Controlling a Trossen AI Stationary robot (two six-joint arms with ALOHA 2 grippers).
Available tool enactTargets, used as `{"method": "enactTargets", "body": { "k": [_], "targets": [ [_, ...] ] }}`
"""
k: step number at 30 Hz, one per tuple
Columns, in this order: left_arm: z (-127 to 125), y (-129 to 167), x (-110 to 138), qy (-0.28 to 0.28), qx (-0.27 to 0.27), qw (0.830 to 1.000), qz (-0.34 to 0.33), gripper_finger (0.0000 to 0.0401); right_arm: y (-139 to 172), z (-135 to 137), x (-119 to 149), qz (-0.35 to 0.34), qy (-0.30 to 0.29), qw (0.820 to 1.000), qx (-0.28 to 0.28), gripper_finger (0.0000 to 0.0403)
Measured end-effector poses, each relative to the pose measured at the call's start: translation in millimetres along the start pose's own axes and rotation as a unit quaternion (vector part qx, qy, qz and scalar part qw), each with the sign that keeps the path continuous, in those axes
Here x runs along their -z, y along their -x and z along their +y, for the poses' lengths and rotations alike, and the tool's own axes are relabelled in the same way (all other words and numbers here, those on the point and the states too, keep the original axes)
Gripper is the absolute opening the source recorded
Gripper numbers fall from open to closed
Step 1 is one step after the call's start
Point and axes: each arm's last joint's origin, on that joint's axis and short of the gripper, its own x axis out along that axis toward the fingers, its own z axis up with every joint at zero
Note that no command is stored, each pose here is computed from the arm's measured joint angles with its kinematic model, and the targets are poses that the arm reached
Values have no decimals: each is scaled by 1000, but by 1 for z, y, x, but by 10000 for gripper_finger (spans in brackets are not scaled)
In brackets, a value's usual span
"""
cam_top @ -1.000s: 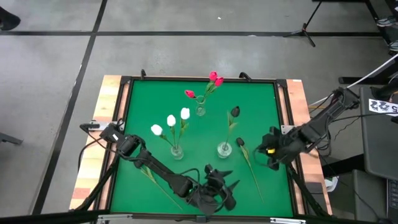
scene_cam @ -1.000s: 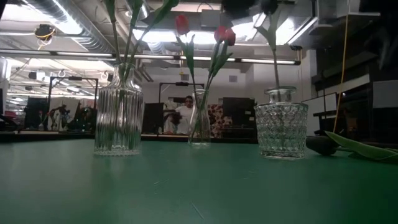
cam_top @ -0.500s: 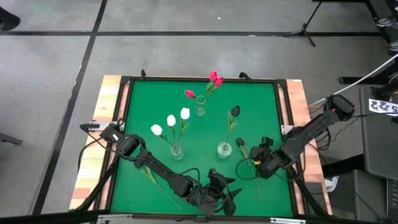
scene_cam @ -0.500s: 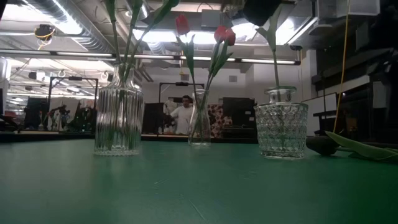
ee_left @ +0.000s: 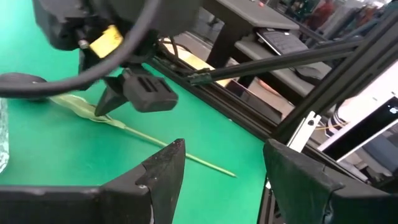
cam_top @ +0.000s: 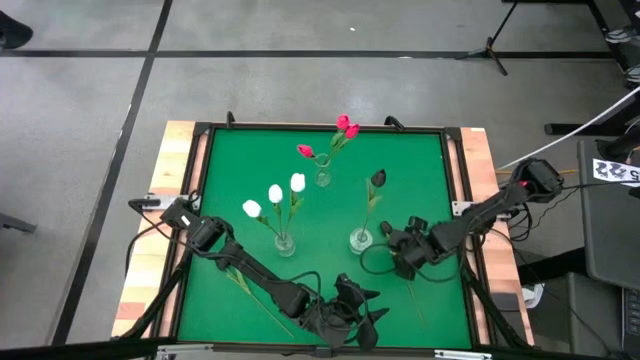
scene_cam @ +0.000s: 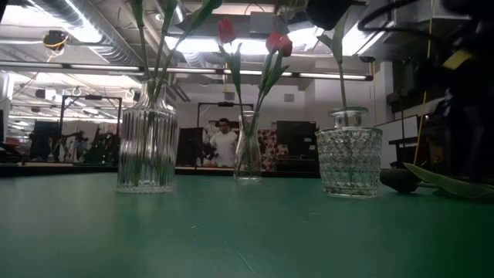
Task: Sort flowers into vase by color
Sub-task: Put the right black tulip into the bottom right transparent vase
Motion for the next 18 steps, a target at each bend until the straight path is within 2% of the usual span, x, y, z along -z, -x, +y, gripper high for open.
{"method": "enactTargets", "body": {
  "k": [6,11,14,18],
  "targets": [
    [-1,1,1,0,11,1000,10,214,-20,-3,8,-3,-26,998,-55,229],
    [-1,1,1,-2,12,1000,12,214,-23,-5,12,1,-51,997,-56,220],
    [-1,0,1,-2,12,1000,11,214,-24,-6,13,5,-51,997,-54,176],
    [1,-2,-1,-1,10,1000,10,214,-24,-7,14,9,-52,997,-49,70]
  ]
}}
